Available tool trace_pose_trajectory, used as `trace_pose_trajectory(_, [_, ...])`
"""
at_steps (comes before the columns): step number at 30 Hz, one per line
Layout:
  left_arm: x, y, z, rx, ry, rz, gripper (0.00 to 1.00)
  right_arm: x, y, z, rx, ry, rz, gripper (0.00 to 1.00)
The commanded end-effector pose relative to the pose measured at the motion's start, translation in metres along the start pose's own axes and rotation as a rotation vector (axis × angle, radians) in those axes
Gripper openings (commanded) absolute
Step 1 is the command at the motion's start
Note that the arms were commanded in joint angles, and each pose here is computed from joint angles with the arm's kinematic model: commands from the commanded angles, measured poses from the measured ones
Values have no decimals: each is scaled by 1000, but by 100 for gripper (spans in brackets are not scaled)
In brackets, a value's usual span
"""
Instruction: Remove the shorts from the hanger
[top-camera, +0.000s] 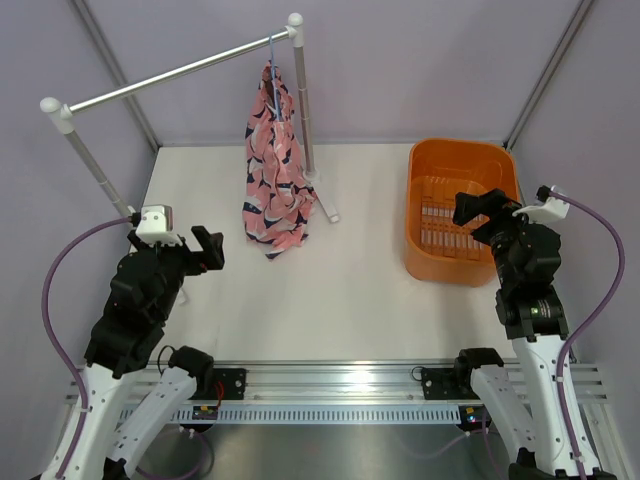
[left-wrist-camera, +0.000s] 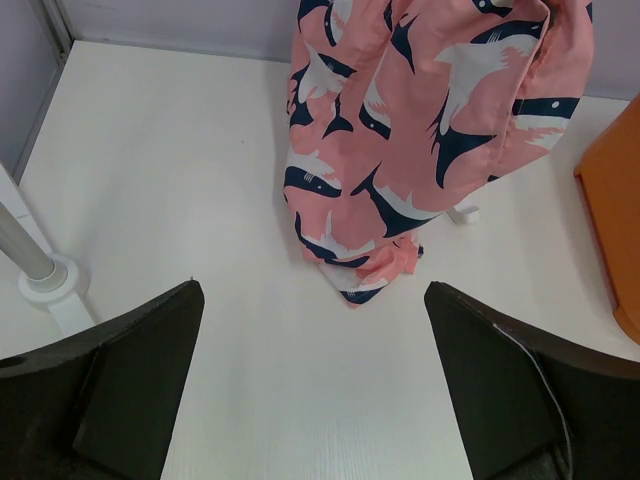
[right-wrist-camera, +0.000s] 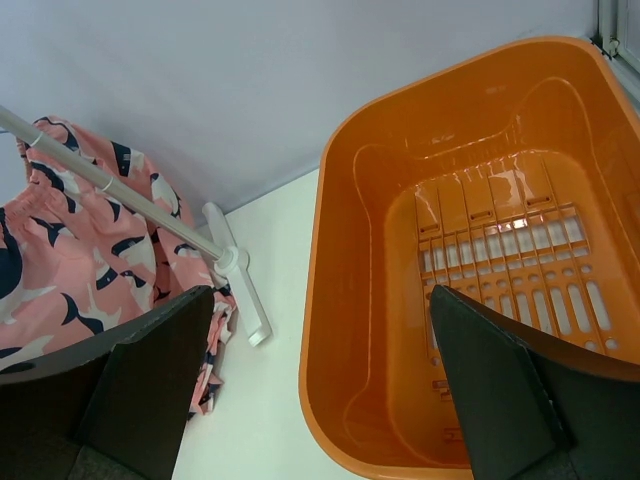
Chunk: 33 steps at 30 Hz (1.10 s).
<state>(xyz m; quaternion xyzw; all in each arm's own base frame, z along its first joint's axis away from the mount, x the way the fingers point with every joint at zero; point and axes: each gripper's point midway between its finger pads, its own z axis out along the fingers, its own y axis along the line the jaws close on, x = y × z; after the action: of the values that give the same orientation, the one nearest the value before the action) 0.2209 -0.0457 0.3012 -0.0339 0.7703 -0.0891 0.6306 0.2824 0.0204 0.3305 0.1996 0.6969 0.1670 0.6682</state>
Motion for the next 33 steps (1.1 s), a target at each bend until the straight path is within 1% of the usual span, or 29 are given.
trace_pose_trajectory(1, [-13, -1, 1, 2, -53, -20, 99, -17, 11, -5, -36, -46, 1, 100])
trace_pose_trajectory(8, [-13, -1, 1, 4, -54, -21, 99, -17, 6, -7, -16, -46, -11, 99])
trace_pose_trajectory(14, [-27, -9, 4, 22, -74, -54, 99, -17, 5, -9, -3, -36, -19, 100])
trace_pose_trajectory(18, [-58, -17, 16, 3, -70, -83, 99, -18, 5, -12, -5, -39, -18, 100])
trace_pose_trajectory(19, [-71, -25, 24, 19, -70, -84, 99, -17, 5, -12, -6, -38, -17, 100])
trace_pose_trajectory(21, [-88, -32, 32, 27, -85, -97, 99, -13, 4, -12, -9, -24, -18, 99])
trace_pose_trajectory(22, [-107, -36, 32, 32, -116, -110, 99, -10, 3, -12, -3, -11, -16, 99])
trace_pose_trajectory(23, [-106, -40, 49, 18, -82, -104, 99, -9, 4, -11, -8, -4, -15, 99])
trace_pose_trajectory(25, [-117, -48, 64, 26, -77, -100, 99, -5, 6, -9, -15, 20, -13, 99])
trace_pose_trajectory(26, [-124, -54, 80, 27, -68, -96, 99, -3, 5, -7, -15, 27, -10, 99])
trace_pose_trajectory(28, [-133, -65, 99, 48, -63, -92, 98, 2, 7, -3, -26, 48, -3, 100])
trace_pose_trajectory(29, [-139, -73, 120, 49, -50, -89, 97, 3, 8, -1, -29, 55, -2, 100])
trace_pose_trajectory(30, [-142, -79, 129, 56, -46, -91, 92, 6, 9, 3, -28, 71, 2, 99])
trace_pose_trajectory(31, [-146, -81, 138, 51, -52, -91, 91, 6, 12, 4, -38, 77, 5, 99])
trace_pose_trajectory(32, [-165, -89, 142, 63, -106, -100, 91, 6, 13, 6, -42, 83, 7, 99])
trace_pose_trajectory(33, [-160, -91, 163, 40, -93, -85, 91, 8, 12, 9, -36, 90, 8, 99])
